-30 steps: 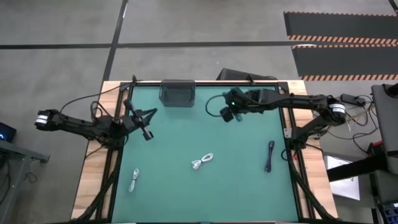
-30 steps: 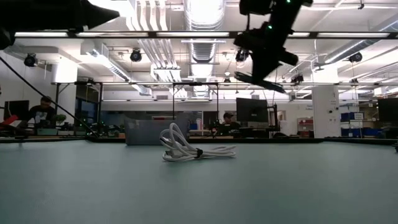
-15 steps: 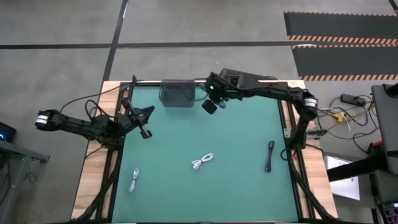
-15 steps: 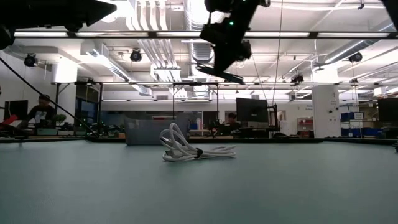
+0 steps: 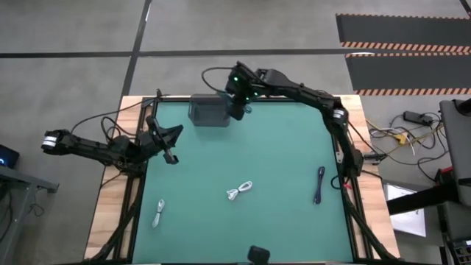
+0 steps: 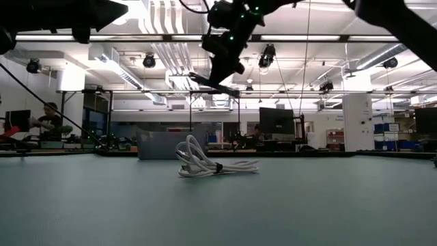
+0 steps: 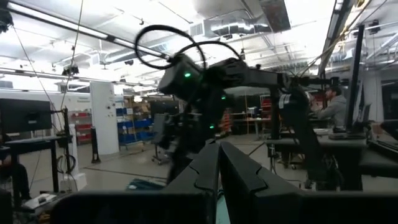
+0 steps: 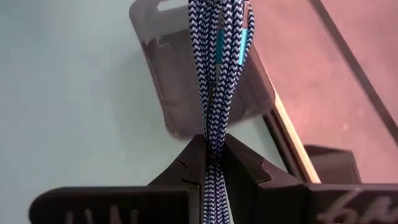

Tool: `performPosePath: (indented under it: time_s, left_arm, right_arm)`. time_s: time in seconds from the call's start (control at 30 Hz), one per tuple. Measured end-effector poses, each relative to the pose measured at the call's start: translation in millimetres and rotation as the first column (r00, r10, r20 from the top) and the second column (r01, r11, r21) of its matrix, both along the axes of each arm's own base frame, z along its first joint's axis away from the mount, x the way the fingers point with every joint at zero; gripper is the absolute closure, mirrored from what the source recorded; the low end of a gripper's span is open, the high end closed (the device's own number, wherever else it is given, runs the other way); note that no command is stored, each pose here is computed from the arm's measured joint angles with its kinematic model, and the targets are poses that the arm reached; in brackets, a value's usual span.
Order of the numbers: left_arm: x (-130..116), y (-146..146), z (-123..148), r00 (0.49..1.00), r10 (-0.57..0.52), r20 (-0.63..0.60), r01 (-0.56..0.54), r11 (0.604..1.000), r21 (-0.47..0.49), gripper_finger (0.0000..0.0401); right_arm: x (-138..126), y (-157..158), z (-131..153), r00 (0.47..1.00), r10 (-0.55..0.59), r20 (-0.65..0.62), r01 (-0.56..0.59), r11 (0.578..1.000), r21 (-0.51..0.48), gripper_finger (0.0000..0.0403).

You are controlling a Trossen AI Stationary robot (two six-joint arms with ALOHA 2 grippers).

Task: Pick and place USB-C Cables
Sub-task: Put the blue charger cable into the bin

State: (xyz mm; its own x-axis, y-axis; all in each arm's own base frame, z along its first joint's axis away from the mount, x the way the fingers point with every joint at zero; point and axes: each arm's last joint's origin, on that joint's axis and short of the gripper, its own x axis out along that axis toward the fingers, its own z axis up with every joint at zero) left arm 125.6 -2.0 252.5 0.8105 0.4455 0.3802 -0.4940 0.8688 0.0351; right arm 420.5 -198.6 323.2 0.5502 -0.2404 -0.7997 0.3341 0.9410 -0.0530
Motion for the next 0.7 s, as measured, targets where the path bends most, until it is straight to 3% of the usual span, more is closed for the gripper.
performPosePath:
  time_s: [0.4, 0.7]
  left_arm:
    - [-8.7, 1.2, 6.2, 0.993, -0.037, 0.112, 0.047, 0.995, -0.091, 0.0401]
    - [-15.6, 2.2, 9.5, 0.988, -0.039, 0.152, 0.054, 0.994, -0.099, 0.0401]
  right_arm:
    - [26.5, -14.0, -14.0, 0.994, 0.098, 0.042, -0.093, 0.992, -0.090, 0.0374]
    - [57.1, -17.7, -17.6, 0.960, 0.138, 0.245, -0.085, 0.973, -0.217, 0.0374]
